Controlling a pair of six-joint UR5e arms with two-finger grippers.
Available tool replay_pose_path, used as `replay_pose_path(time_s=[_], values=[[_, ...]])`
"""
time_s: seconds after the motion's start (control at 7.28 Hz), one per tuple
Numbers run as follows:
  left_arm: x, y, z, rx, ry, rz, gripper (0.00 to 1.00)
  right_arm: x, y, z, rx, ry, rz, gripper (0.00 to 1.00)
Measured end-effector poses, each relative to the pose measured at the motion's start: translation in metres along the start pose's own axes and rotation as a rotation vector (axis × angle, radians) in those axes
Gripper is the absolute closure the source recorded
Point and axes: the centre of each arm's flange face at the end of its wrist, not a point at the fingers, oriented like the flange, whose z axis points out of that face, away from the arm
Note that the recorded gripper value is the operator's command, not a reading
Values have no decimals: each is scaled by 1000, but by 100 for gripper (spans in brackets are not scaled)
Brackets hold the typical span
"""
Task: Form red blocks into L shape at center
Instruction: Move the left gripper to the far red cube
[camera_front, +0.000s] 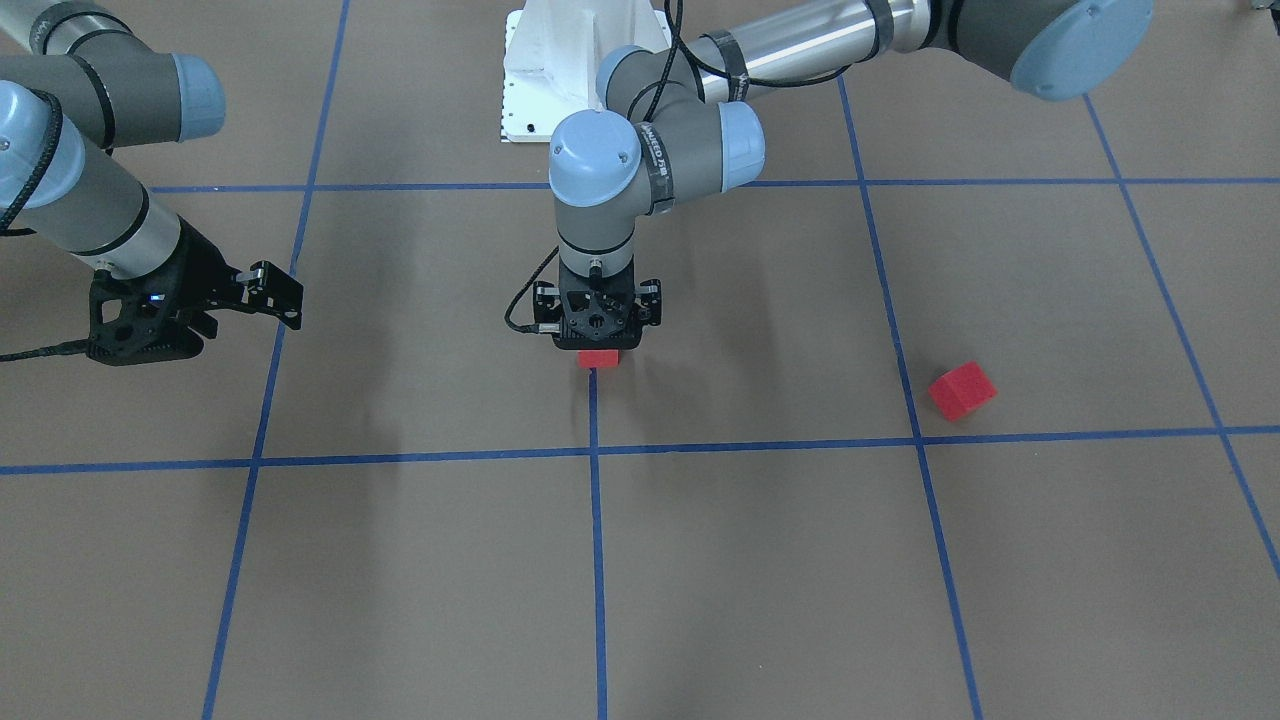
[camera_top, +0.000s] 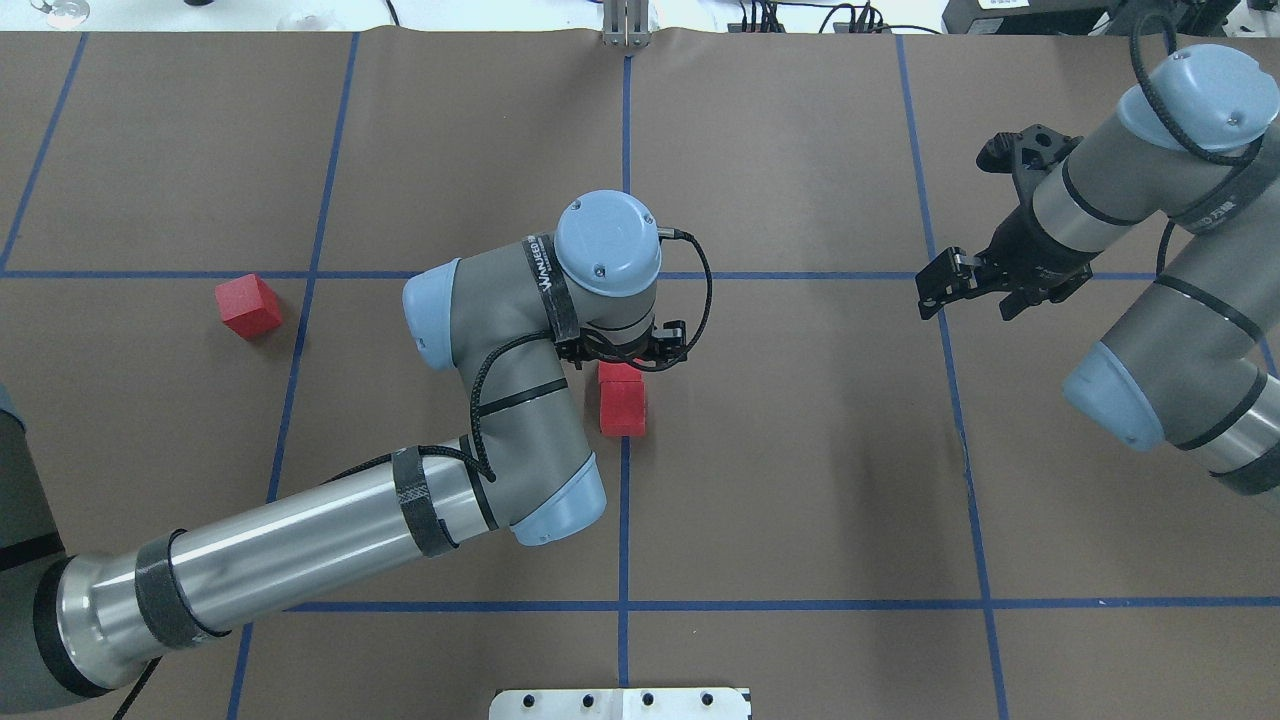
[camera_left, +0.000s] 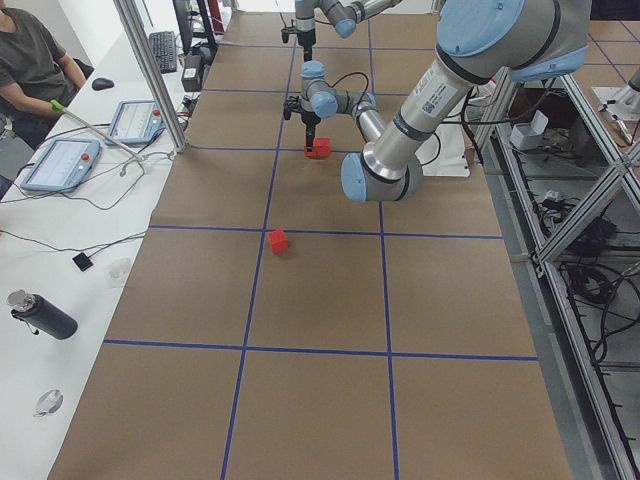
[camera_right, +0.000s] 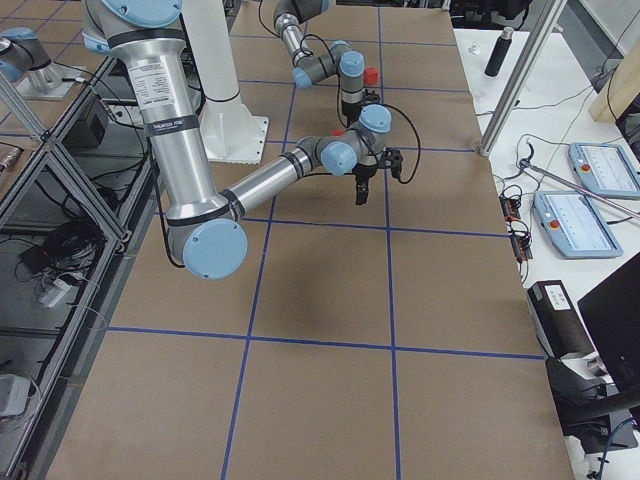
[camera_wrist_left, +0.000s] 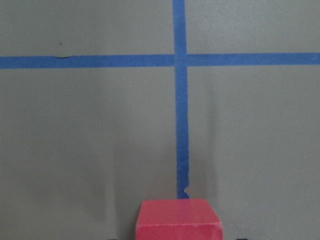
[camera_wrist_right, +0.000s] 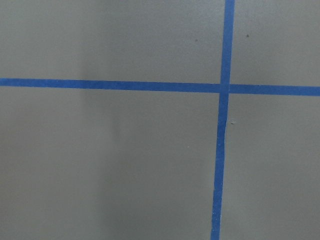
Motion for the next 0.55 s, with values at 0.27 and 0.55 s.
replay_pose_path(time_s=[0.27, 0.55], values=[[-2, 0, -12, -4, 25, 4, 1, -2, 1, -2, 2, -4, -4, 0], [-51, 4, -30, -1, 42, 56, 1, -2, 0, -2, 3, -4, -6, 0]])
